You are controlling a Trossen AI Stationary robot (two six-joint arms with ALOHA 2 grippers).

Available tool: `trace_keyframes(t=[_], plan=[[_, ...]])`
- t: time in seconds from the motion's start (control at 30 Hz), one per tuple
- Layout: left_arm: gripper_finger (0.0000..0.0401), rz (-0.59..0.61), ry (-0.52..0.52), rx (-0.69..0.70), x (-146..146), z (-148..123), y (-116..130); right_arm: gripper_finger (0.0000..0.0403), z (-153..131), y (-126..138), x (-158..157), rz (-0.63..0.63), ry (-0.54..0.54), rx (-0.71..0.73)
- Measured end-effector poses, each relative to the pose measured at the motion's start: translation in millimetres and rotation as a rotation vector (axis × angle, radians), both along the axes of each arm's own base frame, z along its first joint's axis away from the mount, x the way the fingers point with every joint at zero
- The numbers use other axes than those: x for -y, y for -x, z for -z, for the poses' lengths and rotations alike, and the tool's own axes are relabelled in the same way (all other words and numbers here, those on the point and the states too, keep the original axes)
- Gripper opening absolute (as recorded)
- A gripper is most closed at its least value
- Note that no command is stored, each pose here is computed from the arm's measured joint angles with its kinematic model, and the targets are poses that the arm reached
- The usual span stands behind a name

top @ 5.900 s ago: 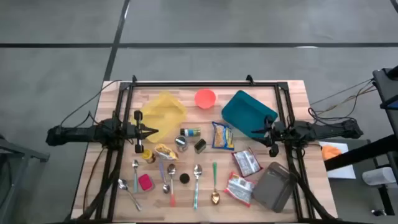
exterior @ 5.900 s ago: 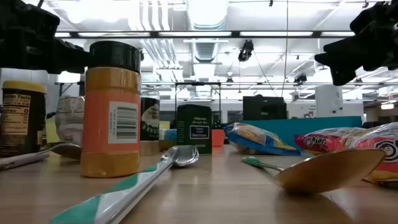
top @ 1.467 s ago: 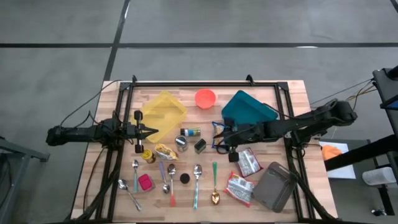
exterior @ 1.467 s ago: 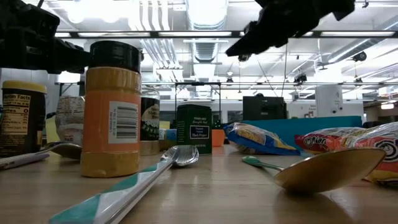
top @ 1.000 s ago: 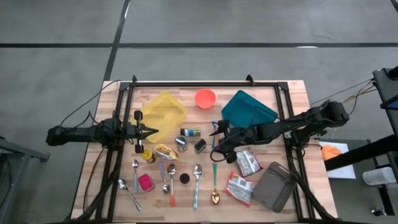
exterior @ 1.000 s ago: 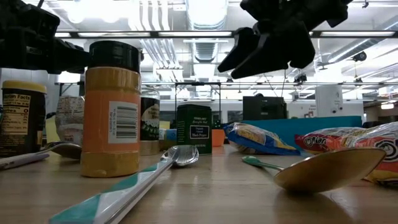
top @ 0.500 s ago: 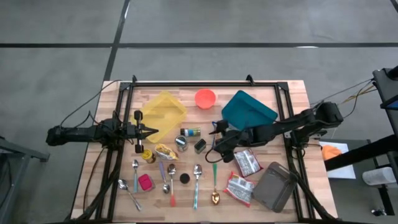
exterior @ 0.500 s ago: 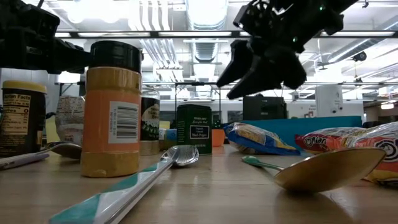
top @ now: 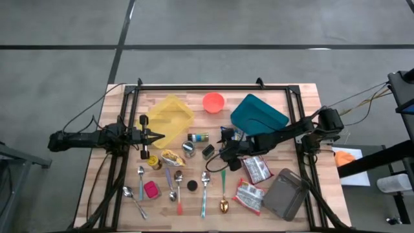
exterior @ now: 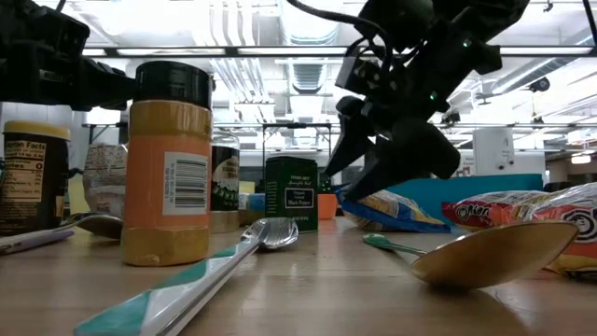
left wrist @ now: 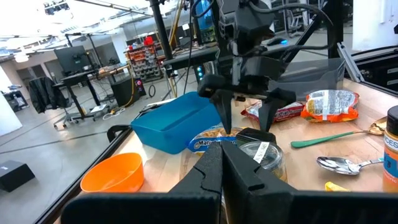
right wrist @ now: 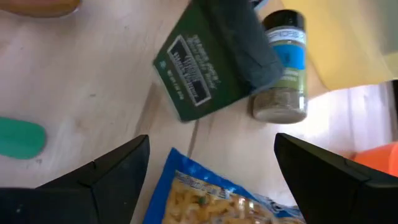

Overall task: Pick & Place Food Item
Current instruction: Put the blue noodle pack into the blue bin

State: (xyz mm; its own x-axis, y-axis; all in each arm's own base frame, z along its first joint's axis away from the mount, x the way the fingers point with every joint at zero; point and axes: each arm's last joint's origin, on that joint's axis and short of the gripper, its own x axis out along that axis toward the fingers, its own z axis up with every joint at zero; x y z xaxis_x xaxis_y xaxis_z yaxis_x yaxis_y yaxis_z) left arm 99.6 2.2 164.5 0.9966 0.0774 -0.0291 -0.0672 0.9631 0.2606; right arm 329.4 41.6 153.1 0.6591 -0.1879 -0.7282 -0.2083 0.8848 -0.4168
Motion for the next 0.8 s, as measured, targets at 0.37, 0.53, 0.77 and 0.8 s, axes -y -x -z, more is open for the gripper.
trace_keyframes(t=[0.37, 0.53, 0.77, 0.8], plan=[[0.0, 0.0, 0.0, -0.002, 0.0, 0.1, -0.1, 0.0343, 14.9, 1.4, 0.4, -0.044, 0.051, -0.086], [0.0, 0.0, 0.0, -0.005, 0.0, 0.5, -0.3, 0.0343, 23.2, 1.3, 1.0, -0.042, 0.055, -0.119], [0.0, 0.0, 0.0, -0.006, 0.0, 0.6, -0.4, 0.0339, 27.9, 1.6, 2.1, -0.036, 0.059, -0.141], [0.0, 0.0, 0.0, -0.006, 0.0, 0.6, -0.4, 0.0333, 27.9, 1.7, 2.1, -0.036, 0.059, -0.142]])
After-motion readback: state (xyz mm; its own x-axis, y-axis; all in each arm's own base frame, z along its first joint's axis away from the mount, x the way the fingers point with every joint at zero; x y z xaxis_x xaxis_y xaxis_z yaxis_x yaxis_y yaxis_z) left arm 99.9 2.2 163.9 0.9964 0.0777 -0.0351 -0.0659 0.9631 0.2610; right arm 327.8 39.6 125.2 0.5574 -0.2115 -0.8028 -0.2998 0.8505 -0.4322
